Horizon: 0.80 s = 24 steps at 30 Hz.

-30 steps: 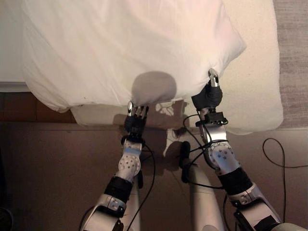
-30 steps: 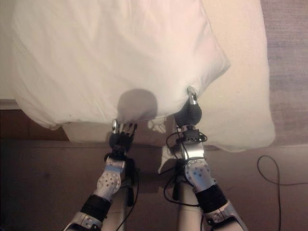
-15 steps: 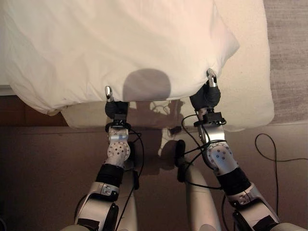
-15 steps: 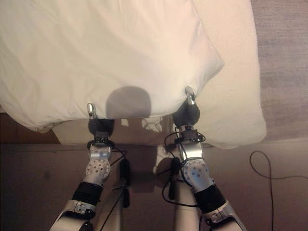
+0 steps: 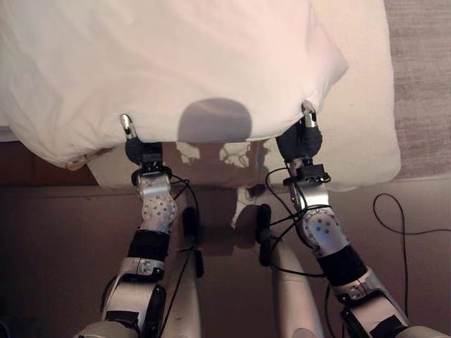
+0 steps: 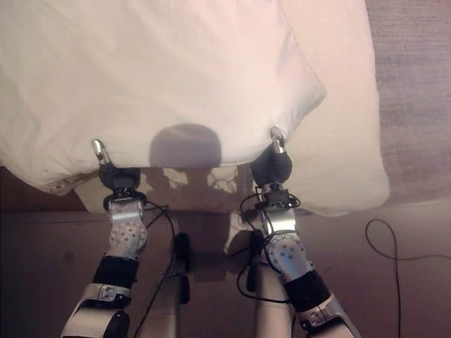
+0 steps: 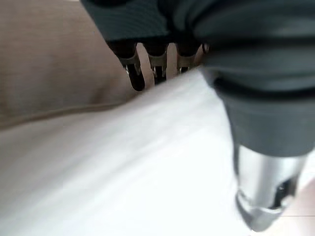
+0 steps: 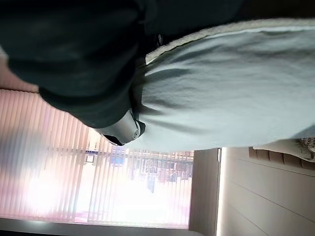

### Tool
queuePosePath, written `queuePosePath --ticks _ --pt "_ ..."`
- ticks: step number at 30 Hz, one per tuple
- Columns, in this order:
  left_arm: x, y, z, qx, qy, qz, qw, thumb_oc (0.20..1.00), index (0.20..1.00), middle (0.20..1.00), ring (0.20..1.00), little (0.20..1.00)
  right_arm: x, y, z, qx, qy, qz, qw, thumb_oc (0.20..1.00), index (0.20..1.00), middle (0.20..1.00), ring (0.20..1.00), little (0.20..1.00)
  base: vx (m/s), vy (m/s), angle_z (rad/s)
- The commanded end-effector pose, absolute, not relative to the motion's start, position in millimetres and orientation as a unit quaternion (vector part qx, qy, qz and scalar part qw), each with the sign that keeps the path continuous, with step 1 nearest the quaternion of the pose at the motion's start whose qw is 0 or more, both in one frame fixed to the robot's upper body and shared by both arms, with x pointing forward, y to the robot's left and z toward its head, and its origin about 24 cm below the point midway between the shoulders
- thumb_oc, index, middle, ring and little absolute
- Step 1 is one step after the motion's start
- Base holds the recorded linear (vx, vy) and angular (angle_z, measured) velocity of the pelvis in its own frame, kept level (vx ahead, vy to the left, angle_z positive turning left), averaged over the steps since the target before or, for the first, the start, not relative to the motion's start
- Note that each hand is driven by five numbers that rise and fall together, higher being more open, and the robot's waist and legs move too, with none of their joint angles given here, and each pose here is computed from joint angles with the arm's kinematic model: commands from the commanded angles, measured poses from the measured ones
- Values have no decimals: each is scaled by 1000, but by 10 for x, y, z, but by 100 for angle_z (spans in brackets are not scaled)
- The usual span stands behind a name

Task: Make the bed

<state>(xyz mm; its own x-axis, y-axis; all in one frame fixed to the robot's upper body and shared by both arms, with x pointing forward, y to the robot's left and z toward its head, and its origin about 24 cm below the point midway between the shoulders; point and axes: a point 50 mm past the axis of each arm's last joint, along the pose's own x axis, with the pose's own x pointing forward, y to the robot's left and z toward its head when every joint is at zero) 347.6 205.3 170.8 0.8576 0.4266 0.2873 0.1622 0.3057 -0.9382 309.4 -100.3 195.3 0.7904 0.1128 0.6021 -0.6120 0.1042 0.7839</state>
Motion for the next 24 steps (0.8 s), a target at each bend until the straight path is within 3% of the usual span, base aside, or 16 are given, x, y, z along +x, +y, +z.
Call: queuePosePath --ticks 1,9,11,24 --pt "3348 2593 1755 -559 -319 200 739 1000 1000 1000 1000 1000 2829 -1118 2128 617 -274 282 682 200 200 200 200 200 0 0 0" --pt "3202 2923 1767 -543 -338 293 711 1000 1000 1000 1000 1000 2804 -1175 2055 616 -265 261 695 200 200 200 200 200 4 2 -1" --pt "3186 2950 1749 -537 -335 305 712 200 200 200 200 200 2801 -1177 2036 615 -262 257 698 200 200 200 200 200 0 0 0" --pt "3202 2791 1600 -534 -309 293 730 200 200 200 200 200 2841 -1273 1910 606 -252 227 719 200 200 200 200 200 1 -21 -1"
